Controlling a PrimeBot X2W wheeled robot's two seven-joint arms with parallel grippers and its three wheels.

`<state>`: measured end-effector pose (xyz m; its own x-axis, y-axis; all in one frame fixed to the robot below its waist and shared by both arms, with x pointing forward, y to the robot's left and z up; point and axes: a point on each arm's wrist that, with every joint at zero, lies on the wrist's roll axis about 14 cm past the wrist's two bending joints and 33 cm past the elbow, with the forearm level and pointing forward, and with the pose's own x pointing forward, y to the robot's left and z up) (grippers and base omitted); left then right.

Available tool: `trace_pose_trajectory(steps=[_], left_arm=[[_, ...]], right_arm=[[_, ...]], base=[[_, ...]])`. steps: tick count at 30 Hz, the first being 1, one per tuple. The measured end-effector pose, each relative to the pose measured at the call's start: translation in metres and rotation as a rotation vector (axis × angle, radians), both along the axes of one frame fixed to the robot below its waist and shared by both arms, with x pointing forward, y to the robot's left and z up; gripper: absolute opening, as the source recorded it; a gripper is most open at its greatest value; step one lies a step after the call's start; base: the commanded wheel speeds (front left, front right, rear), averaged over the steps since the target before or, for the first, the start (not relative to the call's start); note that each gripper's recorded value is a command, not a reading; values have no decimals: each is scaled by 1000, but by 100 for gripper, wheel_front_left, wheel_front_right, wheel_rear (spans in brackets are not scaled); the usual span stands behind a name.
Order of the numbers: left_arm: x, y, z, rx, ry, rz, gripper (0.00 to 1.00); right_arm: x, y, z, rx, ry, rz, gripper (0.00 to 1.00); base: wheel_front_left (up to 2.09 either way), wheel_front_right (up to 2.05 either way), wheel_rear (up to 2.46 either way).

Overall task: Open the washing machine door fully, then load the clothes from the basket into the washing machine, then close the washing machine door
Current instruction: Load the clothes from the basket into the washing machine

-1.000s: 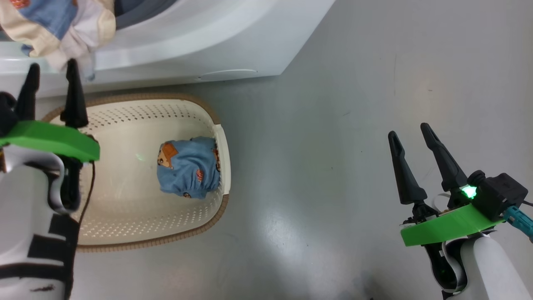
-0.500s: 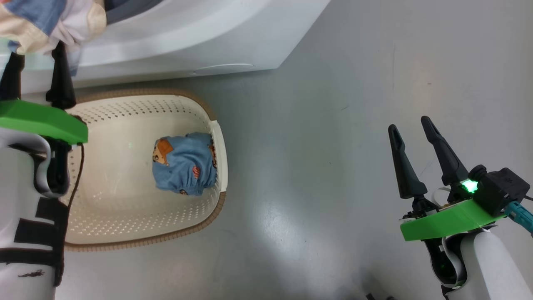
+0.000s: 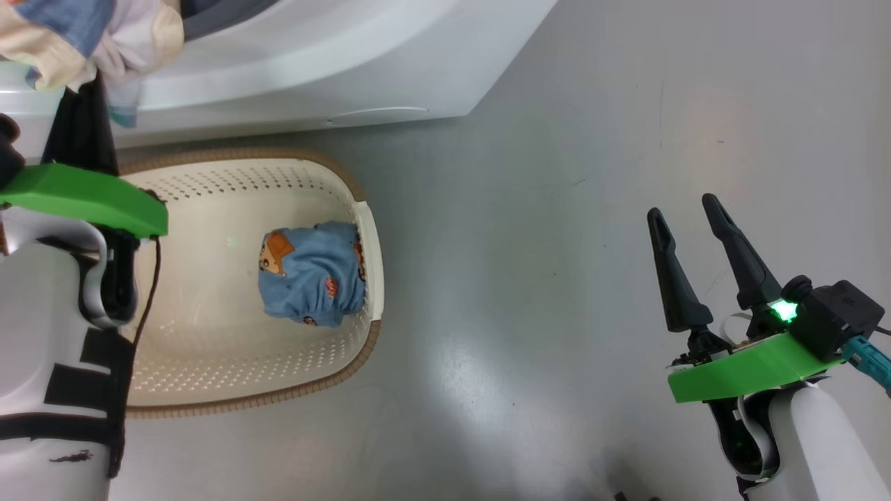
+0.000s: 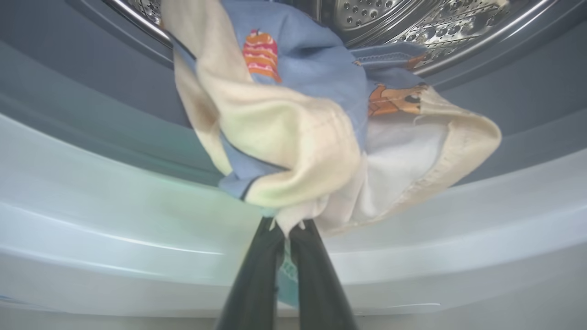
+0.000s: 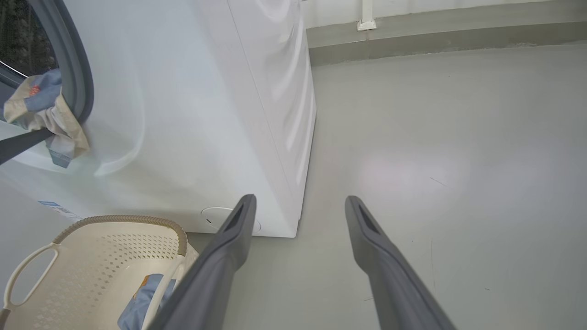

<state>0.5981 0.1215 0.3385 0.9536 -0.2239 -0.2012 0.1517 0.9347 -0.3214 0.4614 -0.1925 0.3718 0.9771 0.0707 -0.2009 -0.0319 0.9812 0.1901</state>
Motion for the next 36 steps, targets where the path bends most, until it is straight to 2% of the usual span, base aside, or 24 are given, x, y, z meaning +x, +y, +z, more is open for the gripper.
trace_pose_trajectory(steps=[17, 28, 36], left_arm=[[-4, -27, 52, -98, -148, -56, 0], [40, -21, 102, -85, -277, -66, 0], [66, -24, 82, -52, -174, -78, 0]], right_arm=[[2, 3, 6, 7, -18, 5, 100], [0, 2, 9, 7, -21, -2, 100], [-3, 1, 9, 8, -16, -8, 100]], base=[[0, 0, 0], [0, 0, 0], [0, 0, 0]])
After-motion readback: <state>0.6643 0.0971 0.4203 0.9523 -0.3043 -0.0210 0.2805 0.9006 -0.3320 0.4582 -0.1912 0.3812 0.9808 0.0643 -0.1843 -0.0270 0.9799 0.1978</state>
